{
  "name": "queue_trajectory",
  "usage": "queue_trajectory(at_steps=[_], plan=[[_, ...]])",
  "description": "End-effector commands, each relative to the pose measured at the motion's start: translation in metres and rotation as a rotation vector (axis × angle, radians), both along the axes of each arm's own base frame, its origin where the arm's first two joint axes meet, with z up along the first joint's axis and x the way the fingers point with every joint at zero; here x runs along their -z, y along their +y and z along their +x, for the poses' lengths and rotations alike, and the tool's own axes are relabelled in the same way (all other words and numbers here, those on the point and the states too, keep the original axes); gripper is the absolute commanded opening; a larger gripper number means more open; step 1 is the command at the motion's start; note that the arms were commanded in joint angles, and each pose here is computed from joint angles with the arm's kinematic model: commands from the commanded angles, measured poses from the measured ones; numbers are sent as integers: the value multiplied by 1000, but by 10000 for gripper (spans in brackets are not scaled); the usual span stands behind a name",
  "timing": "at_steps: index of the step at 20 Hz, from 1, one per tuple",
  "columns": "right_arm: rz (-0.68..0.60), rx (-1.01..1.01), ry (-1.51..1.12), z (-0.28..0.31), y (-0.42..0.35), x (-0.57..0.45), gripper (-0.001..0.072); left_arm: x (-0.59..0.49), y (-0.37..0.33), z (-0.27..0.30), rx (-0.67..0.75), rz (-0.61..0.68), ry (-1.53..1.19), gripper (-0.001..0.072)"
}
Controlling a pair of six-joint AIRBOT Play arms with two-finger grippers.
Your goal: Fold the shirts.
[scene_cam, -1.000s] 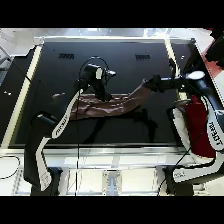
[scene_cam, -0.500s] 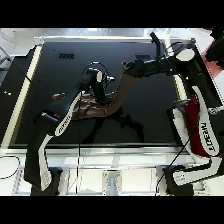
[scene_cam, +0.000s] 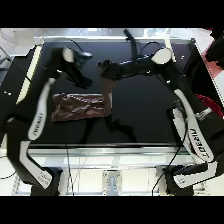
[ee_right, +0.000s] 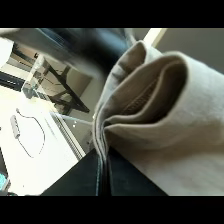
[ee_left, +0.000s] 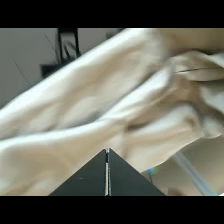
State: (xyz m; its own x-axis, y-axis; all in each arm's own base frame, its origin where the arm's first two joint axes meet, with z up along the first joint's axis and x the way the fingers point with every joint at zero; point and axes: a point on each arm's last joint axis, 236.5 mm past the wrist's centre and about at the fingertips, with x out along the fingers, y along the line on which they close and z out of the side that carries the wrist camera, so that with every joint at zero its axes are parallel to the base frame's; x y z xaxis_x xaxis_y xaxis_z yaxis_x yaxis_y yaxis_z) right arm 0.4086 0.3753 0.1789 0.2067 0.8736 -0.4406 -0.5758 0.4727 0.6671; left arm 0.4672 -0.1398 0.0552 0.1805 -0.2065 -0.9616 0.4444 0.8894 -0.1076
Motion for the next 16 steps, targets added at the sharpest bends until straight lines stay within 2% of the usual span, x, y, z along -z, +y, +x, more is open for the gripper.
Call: queue_trajectory(at_steps=[1, 4, 5, 6, 7, 9, 12, 15, 16], plan=[[51, 38, -55, -4, 66, 10, 8, -65, 73, 0, -141, -15, -125, 17], [92, 110, -35, -6, 121, 42, 16, -100, 118, -6, -238, -15, -198, 17], [126, 161, -28, -3, 134, 45, 128, -107, 129, -8, -260, -13, -213, 16], [170, 206, -11, -1, 144, 42, 347, -112, 138, -12, -279, -11, -219, 16], [214, 242, -3, -1, 150, 35, 499, -116, 144, -15, -292, -9, -222, 16], [226, 241, -31, -3, 153, 25, 505, -118, 151, -17, -308, -7, -223, 17], [137, 171, -79, 0, 139, 28, 505, -118, 152, -17, -309, -8, -223, 17], [-132, 86, -111, 23, 77, 68, 498, -118, 151, -17, -308, -7, -223, 17], [-245, 98, -75, 35, 41, 90, 460, -118, 151, -17, -308, -7, -223, 17]])
